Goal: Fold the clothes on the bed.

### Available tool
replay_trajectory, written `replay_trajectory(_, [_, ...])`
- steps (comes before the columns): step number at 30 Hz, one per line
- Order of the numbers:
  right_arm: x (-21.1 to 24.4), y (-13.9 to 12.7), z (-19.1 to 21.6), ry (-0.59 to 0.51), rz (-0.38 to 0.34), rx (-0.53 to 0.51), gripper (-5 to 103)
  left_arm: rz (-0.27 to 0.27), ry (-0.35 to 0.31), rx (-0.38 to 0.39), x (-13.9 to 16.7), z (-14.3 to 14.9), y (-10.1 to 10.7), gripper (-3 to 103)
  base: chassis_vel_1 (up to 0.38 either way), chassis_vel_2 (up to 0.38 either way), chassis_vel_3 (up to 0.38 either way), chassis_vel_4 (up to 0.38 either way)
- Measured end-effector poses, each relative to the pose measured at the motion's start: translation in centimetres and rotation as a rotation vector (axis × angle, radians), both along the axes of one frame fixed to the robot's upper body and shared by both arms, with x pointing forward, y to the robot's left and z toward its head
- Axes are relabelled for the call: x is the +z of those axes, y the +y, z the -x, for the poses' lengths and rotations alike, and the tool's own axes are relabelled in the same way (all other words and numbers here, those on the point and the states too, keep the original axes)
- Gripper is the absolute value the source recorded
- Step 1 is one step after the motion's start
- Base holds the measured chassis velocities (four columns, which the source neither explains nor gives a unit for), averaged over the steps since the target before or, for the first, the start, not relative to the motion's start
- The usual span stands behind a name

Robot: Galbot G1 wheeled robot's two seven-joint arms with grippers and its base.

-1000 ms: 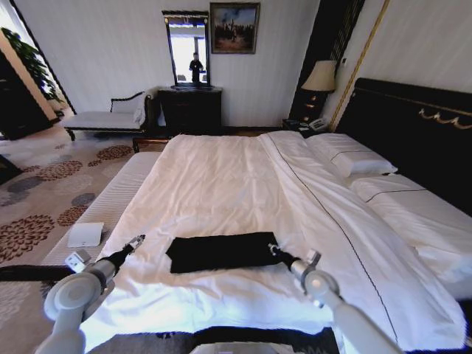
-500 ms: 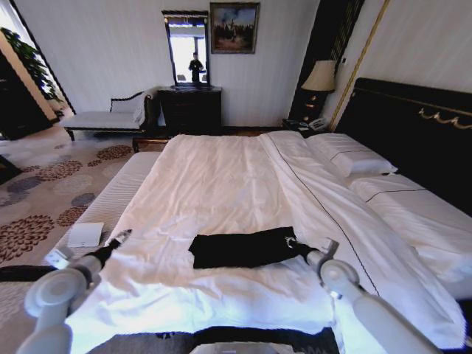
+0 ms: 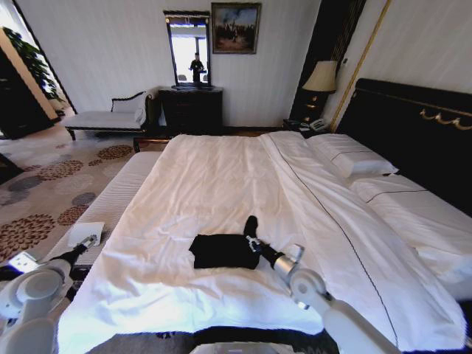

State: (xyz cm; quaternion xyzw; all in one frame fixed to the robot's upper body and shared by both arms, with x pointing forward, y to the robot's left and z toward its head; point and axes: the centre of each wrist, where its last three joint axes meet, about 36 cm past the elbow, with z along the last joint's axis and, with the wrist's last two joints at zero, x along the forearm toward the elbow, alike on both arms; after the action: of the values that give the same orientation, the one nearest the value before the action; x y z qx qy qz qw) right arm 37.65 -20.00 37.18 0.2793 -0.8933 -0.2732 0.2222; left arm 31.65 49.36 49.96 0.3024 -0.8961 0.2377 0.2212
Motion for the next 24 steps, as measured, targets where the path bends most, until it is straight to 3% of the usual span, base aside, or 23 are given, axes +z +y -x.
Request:
replay_trajectory(5, [-1.9, 3.5, -1.2, 0.026, 0.007, 0.082, 5, -0.004, 0.027, 0.044, -0.3, 1.2, 1.6, 100, 0.0, 0.0, 0.0, 0.0])
replay_trajectory(10, [-2.9, 6.1, -2.3, 0.044, 0.007, 0.117, 5, 0.008, 0.045, 0.054, -0.9, 1.9, 1.6, 100, 0.0, 0.0, 0.0, 0.0])
replay_trajectory(24, [-4.7, 9.0, -2.8, 0.07, -0.023, 0.115, 5, 0.013, 0.052, 0.05, -1.0, 2.3, 0.7, 100, 0.0, 0.0, 0.0, 0.0])
